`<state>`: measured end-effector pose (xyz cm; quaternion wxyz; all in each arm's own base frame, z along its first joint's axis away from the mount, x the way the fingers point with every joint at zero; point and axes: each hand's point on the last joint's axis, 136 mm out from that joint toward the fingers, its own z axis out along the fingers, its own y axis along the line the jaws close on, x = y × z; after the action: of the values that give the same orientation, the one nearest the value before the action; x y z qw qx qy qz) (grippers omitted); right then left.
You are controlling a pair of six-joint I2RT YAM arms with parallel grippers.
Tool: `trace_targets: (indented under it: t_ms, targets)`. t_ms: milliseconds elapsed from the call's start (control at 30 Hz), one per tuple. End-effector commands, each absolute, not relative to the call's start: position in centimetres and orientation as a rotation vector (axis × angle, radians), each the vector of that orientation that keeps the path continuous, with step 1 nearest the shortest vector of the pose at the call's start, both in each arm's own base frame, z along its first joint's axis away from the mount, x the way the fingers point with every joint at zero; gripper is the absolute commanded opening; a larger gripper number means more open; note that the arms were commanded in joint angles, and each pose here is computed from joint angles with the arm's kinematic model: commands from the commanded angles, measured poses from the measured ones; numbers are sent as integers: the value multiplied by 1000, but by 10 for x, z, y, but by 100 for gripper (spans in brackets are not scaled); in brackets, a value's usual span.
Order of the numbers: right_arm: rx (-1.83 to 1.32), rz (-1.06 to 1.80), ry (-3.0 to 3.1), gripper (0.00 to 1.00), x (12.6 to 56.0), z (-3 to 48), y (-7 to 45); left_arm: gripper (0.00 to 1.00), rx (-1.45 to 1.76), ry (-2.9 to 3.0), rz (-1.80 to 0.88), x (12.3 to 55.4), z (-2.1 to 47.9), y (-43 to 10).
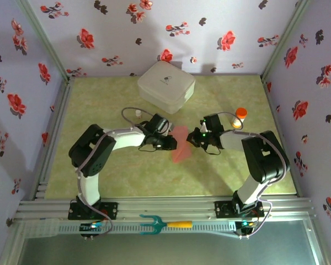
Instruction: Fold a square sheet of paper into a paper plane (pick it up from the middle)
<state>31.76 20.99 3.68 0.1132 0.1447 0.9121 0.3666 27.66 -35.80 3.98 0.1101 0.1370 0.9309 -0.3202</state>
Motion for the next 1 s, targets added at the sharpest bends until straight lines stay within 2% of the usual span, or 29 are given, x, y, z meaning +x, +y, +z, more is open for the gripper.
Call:
trace_targets:
  t_ms: [0, 133, 333, 467, 500, 700, 767, 967]
  targets:
    - [313, 974, 2658, 3, 322, 63, 201, 30, 412, 2579, -913, 288, 79, -354]
    - [196, 747, 2675, 4, 317, 83, 186, 38, 370, 2447, -796, 298, 109, -330]
    - [-58, 252, 2661, 5, 309, 118, 166, 53, 285, 2271, -597, 309, 147, -284]
    - [-153, -30, 2631, 4, 311, 134, 151, 84, 217, 2209, -504, 314, 155, -253]
    - [-182, -108, 2616, 4, 312, 138, 149, 89, 206, 2204, -486, 315, 155, -246]
    - [-274, -535, 2476, 2, 320, 157, 137, 96, 156, 2177, -429, 319, 155, -219]
    - [-283, -570, 2469, 2, 321, 154, 142, 100, 129, 2173, -429, 319, 155, -212]
    - [-340, -579, 2504, 3, 320, 123, 175, 100, 1, 2182, -450, 316, 152, -187]
